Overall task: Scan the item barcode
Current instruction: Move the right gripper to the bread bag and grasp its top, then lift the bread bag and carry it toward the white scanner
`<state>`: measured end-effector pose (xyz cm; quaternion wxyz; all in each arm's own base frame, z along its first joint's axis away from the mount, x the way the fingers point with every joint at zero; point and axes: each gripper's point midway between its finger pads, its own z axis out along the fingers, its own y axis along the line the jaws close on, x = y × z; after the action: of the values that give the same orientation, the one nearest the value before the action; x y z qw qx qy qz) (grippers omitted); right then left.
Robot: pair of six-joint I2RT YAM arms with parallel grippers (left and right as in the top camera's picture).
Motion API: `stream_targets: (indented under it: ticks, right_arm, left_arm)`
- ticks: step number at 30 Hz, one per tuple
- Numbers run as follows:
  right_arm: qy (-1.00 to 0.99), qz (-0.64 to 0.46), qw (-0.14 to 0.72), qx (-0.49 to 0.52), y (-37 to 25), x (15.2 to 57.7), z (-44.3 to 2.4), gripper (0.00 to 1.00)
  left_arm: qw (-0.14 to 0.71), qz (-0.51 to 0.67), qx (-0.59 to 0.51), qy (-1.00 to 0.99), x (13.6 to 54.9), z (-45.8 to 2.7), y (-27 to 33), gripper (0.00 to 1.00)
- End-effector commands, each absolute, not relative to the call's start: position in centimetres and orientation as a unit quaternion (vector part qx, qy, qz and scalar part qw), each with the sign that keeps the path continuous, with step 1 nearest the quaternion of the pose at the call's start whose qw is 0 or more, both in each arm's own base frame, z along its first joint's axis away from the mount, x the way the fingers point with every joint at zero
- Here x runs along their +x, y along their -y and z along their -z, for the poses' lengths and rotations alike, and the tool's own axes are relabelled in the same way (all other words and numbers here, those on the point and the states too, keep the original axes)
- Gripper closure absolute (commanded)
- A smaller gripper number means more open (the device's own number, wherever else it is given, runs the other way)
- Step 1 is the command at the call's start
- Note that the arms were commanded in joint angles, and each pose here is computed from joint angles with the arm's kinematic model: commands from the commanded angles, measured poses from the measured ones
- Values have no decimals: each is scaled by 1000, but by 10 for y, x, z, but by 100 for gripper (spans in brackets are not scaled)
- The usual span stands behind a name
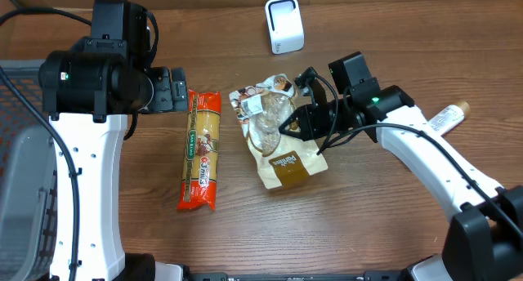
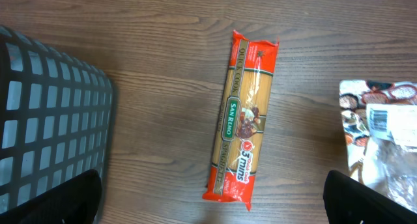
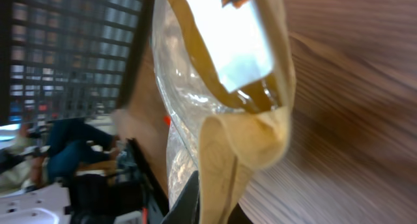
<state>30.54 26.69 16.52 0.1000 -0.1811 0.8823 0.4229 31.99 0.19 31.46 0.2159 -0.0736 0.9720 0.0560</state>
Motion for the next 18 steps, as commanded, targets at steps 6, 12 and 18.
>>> stream_targets:
  ticks: [6,12,18]
  right_arm:
    - [-914,-328,151,-187,-242,318,-191,96]
    - [-927,-279,177,-177,-228,330,-211,96]
    - [-950,-193,192,-153,-201,341,-204,96]
  left_arm:
    - [220,-61,-80,-970,319,-317,-5,0]
    - [220,-61,-80,-970,319,-317,-5,0]
    - [220,-61,-80,-970,319,-317,-5,0]
